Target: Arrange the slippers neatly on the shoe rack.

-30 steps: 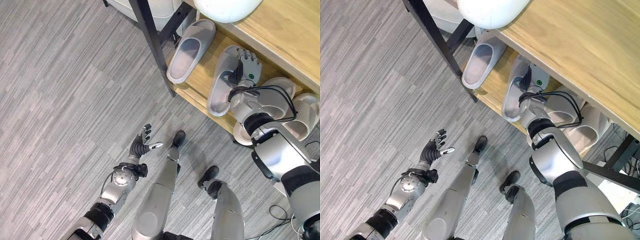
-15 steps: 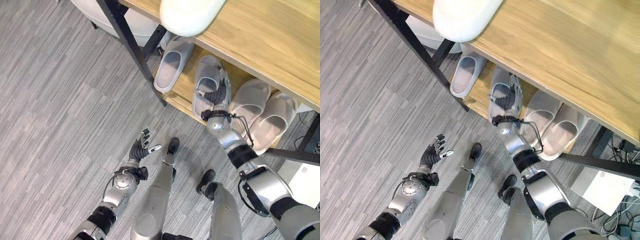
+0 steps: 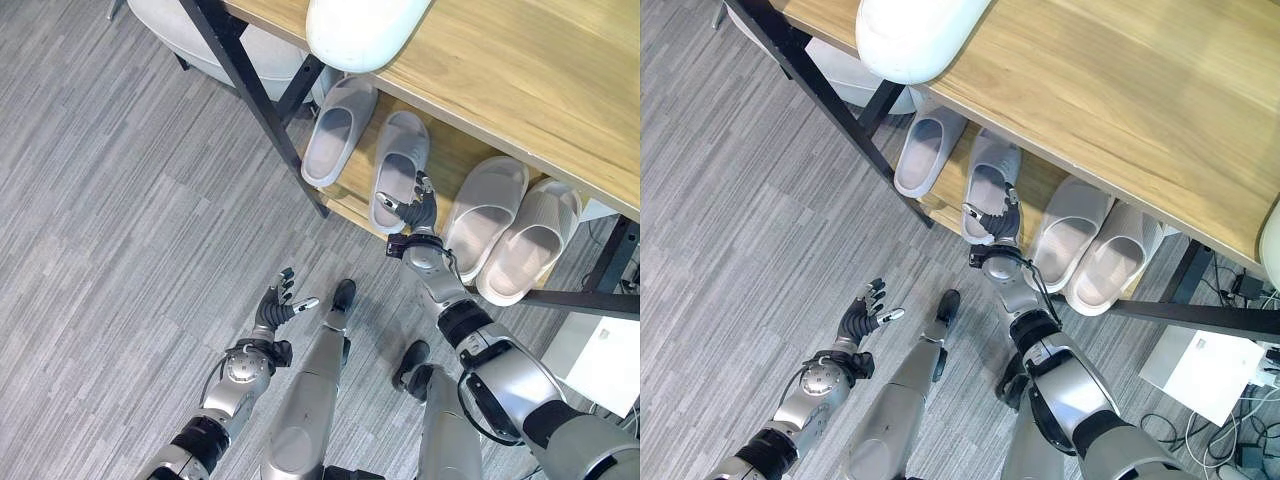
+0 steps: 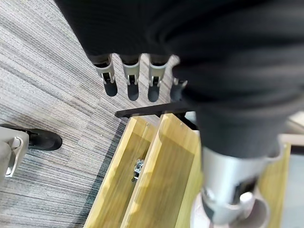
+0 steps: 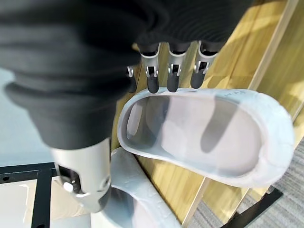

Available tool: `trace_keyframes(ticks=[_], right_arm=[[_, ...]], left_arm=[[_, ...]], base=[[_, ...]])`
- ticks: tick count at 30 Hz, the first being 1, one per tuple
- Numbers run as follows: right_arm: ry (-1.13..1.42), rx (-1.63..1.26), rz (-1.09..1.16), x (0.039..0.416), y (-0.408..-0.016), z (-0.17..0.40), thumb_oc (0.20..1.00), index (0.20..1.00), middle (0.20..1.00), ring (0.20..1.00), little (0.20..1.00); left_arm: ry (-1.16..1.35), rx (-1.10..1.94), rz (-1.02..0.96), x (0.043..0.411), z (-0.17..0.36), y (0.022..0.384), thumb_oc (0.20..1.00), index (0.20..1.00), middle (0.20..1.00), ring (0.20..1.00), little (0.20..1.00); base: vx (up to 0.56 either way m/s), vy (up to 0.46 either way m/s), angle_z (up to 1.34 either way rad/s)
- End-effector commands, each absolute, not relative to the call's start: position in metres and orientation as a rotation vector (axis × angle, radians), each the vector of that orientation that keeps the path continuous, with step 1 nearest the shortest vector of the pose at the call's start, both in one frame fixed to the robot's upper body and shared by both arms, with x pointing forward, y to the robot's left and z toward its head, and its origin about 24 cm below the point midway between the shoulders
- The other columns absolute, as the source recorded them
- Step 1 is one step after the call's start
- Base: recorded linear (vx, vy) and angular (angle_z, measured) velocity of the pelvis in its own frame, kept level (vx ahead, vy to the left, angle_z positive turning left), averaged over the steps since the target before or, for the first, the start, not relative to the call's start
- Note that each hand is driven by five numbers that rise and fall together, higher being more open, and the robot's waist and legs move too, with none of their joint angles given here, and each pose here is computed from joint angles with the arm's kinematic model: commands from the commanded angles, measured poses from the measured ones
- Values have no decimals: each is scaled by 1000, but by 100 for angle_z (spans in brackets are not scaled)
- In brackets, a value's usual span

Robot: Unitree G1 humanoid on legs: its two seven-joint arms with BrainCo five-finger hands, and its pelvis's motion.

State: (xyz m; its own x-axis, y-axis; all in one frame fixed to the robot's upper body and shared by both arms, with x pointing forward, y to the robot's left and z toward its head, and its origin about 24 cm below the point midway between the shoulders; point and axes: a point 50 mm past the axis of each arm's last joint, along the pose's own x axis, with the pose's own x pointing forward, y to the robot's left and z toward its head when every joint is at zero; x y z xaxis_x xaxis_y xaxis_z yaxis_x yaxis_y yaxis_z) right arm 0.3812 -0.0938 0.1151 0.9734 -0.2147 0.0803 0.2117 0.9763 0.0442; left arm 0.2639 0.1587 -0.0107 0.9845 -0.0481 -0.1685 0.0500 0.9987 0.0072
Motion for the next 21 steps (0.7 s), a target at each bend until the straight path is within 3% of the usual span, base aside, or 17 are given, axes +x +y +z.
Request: trace_keyframes(ticks=[1,5,11,17,21], right_arm=[[-135,273,-155,387,-87,140,1000,1000,1000,1000,1000],[-175,447,-144,400,-98,170,1000,1000,1000,1000,1000],[-210,361,-203,410,-121,188,1000,1000,1000,1000,1000],[-246,160,-53,390,-97,167,1000,1000,1000,1000,1000],[-229,103,152,356,-80,128,1000,1000,1000,1000,1000]], left_arm=[[109,54,-72,271,0,157,1000,1000,1000,1000,1000],[99,59,-104,272,3,160,1000,1000,1000,1000,1000],[113,57,-114,272,-1,158,1000,1000,1000,1000,1000],[121,46,-71,274,-2,165,1000,1000,1000,1000,1000],[131,36,-47,273,-2,172,1000,1000,1000,1000,1000]], base=[[44,-18,2],[33,-26,15],[23,-20,14],[-14,-11,0],[-30,-42,-26]])
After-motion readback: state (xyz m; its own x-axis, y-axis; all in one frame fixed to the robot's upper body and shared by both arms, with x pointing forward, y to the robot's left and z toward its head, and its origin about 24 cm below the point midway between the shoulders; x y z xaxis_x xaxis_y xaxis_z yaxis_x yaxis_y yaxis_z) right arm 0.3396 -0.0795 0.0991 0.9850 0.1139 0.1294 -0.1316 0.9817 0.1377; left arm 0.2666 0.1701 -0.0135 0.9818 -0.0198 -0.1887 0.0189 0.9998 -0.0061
